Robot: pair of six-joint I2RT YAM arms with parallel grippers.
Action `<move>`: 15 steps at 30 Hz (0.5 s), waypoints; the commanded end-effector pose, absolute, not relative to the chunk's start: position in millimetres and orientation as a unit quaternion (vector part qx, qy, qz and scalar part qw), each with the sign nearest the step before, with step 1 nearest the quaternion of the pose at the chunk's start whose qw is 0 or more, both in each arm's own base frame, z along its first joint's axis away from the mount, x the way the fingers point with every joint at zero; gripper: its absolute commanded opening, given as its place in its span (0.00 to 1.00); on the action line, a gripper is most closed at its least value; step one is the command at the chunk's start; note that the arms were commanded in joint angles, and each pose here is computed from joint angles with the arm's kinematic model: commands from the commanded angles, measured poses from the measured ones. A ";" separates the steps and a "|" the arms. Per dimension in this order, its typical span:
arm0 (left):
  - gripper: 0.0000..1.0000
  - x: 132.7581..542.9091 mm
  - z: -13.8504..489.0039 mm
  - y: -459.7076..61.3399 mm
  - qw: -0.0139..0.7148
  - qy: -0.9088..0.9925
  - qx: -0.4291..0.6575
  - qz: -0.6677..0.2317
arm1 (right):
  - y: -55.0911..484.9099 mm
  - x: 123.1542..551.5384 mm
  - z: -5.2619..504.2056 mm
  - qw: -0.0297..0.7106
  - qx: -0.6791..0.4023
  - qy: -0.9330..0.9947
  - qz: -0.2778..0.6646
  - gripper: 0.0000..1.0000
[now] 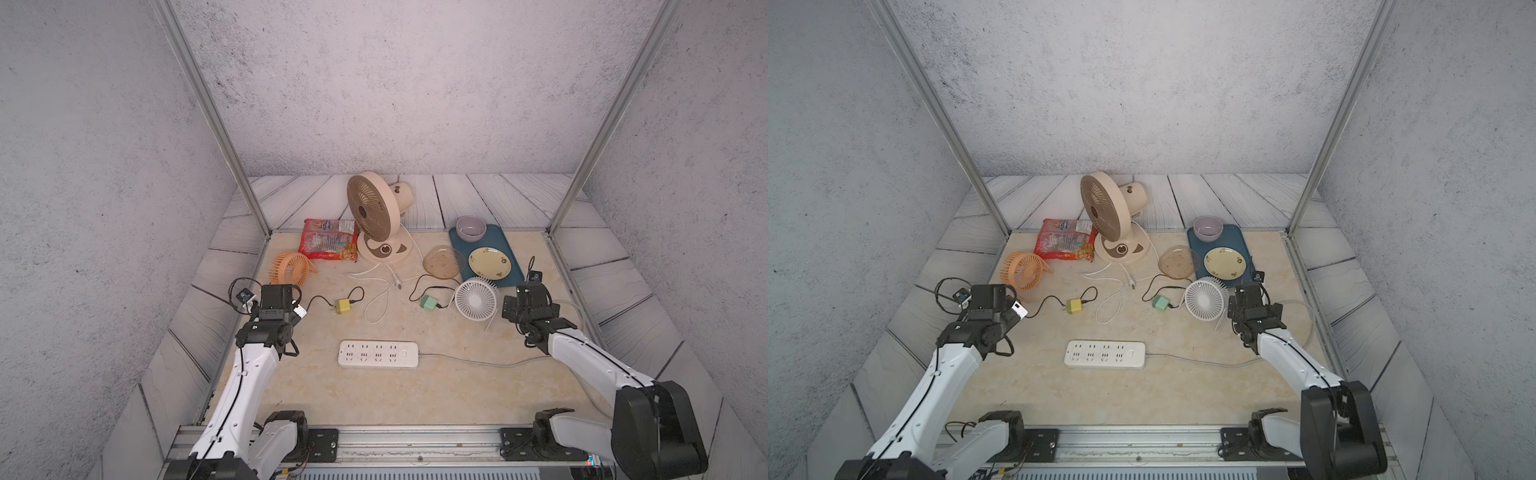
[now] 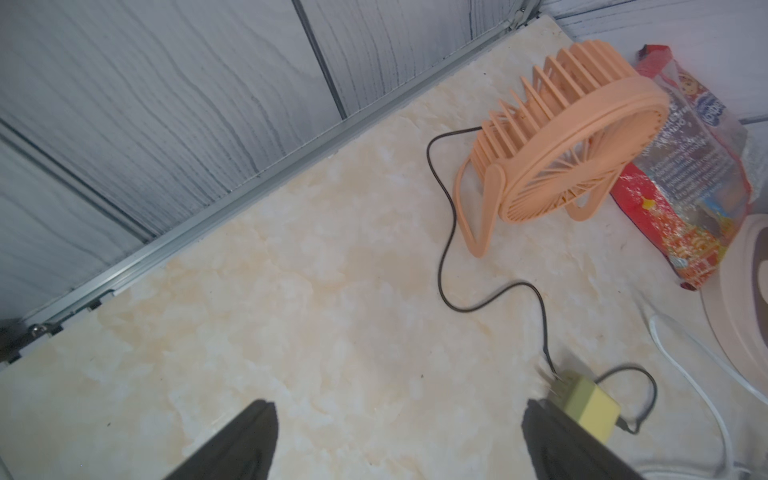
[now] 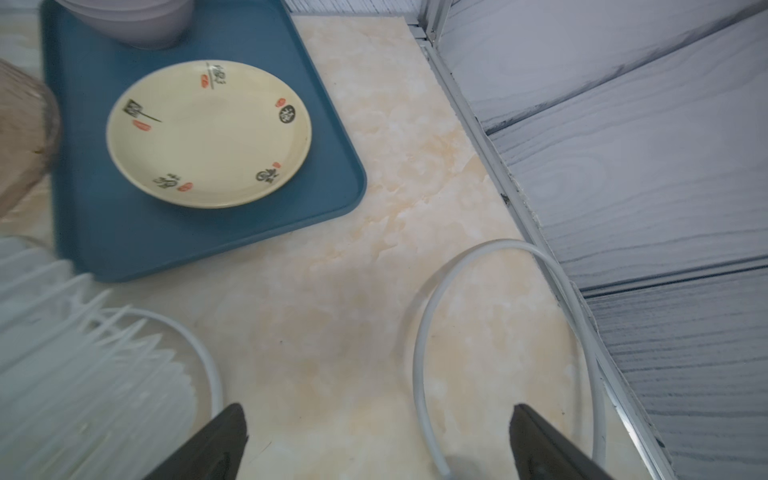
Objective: Unplug the desk fan from the power strip
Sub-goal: Reset both arms
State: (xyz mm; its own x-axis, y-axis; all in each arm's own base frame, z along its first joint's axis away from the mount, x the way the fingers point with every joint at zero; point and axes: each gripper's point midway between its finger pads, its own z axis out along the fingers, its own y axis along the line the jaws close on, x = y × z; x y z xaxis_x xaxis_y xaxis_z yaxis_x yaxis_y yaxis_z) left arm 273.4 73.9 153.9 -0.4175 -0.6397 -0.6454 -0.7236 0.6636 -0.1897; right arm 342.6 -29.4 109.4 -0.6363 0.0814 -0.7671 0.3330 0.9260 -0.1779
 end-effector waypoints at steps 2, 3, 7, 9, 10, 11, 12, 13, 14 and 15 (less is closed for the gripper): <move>0.99 294.7 153.3 84.9 0.365 0.855 -0.365 0.053 | -36.2 369.7 122.2 0.483 0.107 0.855 -0.153 0.99; 1.00 298.2 155.5 87.2 0.374 0.855 -0.356 0.055 | -31.3 372.7 117.7 0.492 0.092 0.854 -0.141 0.99; 1.00 308.0 155.1 94.4 0.416 0.848 -0.322 0.065 | -26.2 383.6 114.5 0.529 0.080 0.834 -0.131 0.99; 1.00 312.9 147.0 98.2 0.423 0.846 -0.318 0.066 | -26.9 391.3 121.0 0.560 0.077 0.815 -0.129 0.99; 0.99 317.4 141.3 98.7 0.424 0.848 -0.310 0.068 | -27.0 394.5 120.9 0.569 0.077 0.810 -0.119 0.99; 0.99 321.3 133.8 100.1 0.424 0.850 -0.304 0.072 | -27.4 395.4 115.5 0.564 0.078 0.814 -0.113 0.99; 0.99 325.1 126.8 101.5 0.422 0.853 -0.298 0.076 | -28.3 393.5 109.7 0.562 0.082 0.816 -0.112 0.99; 0.99 330.0 118.8 102.3 0.417 0.858 -0.288 0.081 | -29.5 390.5 108.0 0.579 0.087 0.804 -0.107 0.99; 0.99 334.1 113.9 101.5 0.418 0.861 -0.280 0.081 | -31.2 386.3 104.5 0.592 0.091 0.794 -0.103 0.99; 0.99 339.1 113.0 101.0 0.428 0.858 -0.274 0.079 | -31.8 384.2 102.6 0.605 0.092 0.785 -0.095 0.99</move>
